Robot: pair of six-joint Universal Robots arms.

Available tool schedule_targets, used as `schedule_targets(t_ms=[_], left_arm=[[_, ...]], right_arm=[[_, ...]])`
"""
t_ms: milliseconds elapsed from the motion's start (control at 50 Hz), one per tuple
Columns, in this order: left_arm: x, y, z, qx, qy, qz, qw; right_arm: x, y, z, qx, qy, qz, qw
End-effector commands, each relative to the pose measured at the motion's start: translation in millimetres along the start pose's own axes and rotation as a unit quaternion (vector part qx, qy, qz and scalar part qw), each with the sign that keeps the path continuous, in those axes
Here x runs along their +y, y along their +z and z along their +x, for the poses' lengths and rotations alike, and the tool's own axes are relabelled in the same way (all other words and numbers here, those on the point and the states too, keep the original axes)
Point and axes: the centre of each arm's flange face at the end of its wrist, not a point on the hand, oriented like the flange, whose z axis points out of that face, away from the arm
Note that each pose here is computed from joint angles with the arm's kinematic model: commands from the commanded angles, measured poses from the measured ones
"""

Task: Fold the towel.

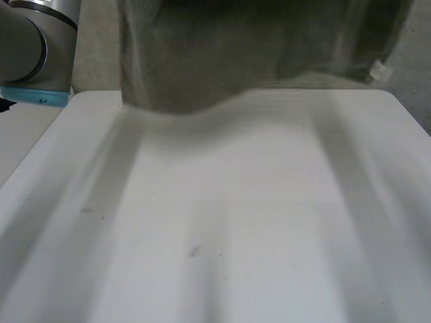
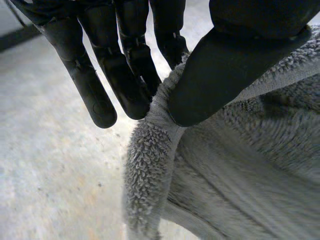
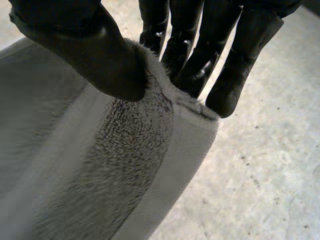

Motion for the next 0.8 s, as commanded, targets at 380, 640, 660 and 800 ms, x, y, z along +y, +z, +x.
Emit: schedule_targets(t_ms=[380,640,660,800], left_arm=[[123.4,-270.7,61.5,0.094,-0.062,-0.437,0.892],[110.6,-303.1,62.9,0.151,0.019,-0.468,0.87],[110.5,-304.3,63.0,0.152,0.022,-0.468,0.87],[114.3,-302.8,62.5,0.148,0.026,-0.46,0.875]], right_arm=[[161.3,-262.9,-127.0,-0.338,-0.036,-0.406,0.848],[156.0,-276.3,-107.3,-0.303,-0.035,-0.417,0.856],[154.9,-273.6,-104.6,-0.293,-0.034,-0.41,0.863],[159.3,-265.3,-94.5,-0.257,-0.021,-0.4,0.879]])
